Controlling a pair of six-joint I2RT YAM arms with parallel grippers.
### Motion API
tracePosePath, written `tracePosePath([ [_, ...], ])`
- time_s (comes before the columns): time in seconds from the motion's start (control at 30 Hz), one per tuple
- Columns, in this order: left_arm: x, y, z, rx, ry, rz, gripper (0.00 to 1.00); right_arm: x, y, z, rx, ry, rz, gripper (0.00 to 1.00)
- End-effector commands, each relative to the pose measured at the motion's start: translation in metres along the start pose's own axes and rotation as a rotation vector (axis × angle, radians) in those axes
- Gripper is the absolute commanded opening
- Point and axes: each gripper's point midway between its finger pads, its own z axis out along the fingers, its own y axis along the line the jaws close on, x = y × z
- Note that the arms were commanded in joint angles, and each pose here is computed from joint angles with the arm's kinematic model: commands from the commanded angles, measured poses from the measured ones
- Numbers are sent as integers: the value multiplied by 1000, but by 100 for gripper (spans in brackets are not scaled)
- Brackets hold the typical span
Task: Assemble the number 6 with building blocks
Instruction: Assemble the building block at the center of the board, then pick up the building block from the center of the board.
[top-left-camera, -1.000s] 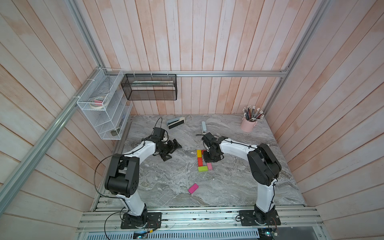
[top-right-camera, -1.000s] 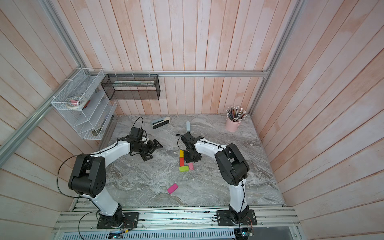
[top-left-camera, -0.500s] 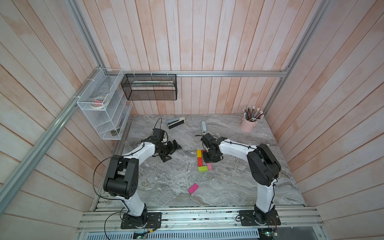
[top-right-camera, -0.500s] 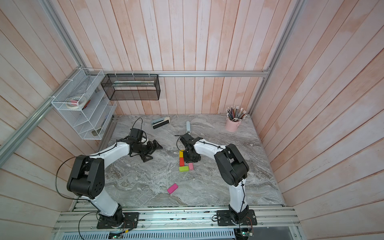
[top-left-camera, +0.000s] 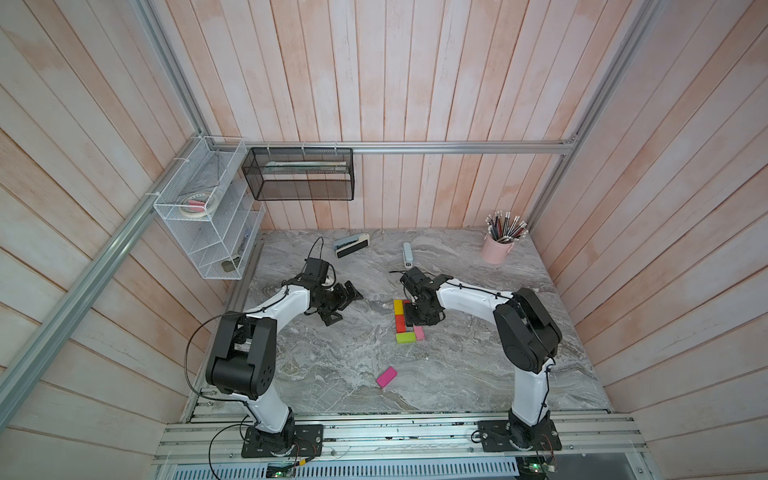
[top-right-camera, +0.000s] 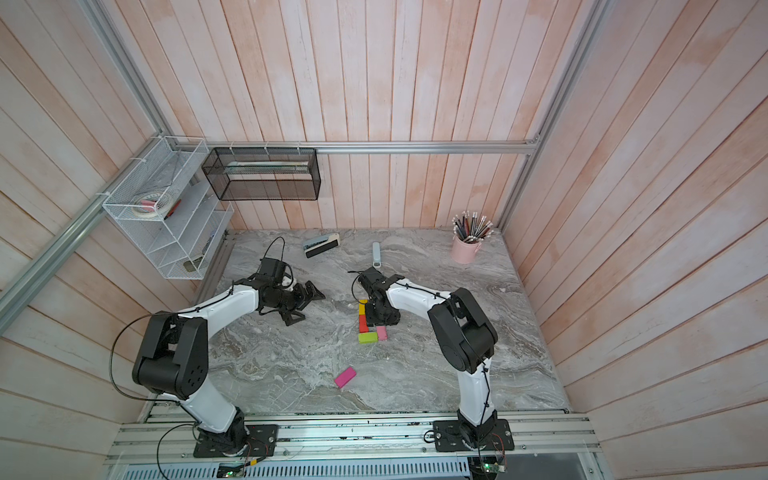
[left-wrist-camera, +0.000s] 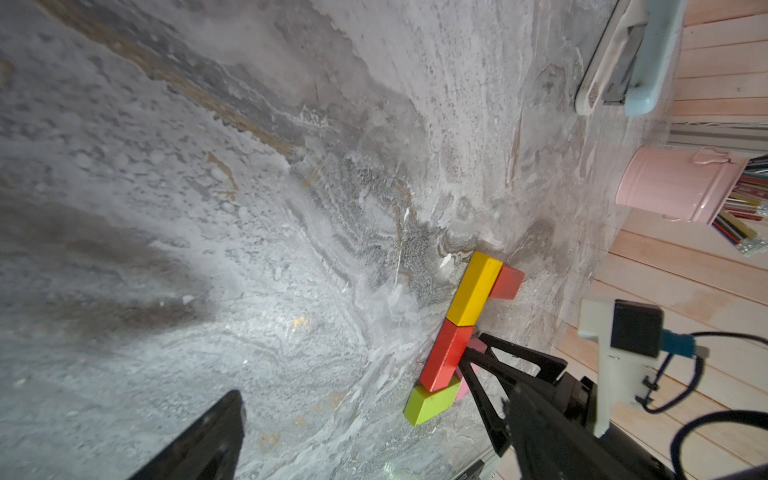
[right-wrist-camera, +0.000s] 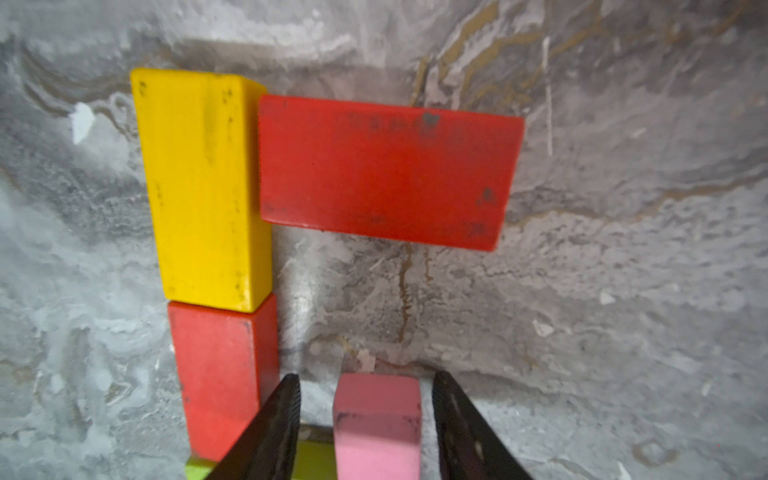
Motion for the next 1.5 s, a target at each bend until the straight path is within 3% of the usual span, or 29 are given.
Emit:
tracePosePath([
  [0.0,2,-3,-4,10,-16,14,100,40,-37,22,131,144,57,55],
  [0.27,4,0,-4,6,-15,16,100,1,-24,-28,30,-66,89,58],
  [0.53,7,2,-4,6,-14,16,100,-2,-12,-72,-82,-188,34,61],
  [0.7,11,6,-2,7,-4,7,100,26,-19,-63,-67,-114,22,64],
  [0.87,20,14,1,4,12,0,100,52,-1,-66,-154,-60,-27,63],
  [1.03,30,21,2,5,18,-15,100,79,34,-76,-228,9,-158,64],
  [1.23,37,27,1,4,22,-24,100,115,56,-66,-135,130,-334,64],
  [1.47,44,33,0,26,37,-61,100,144,90,-55,-124,168,-551,79],
])
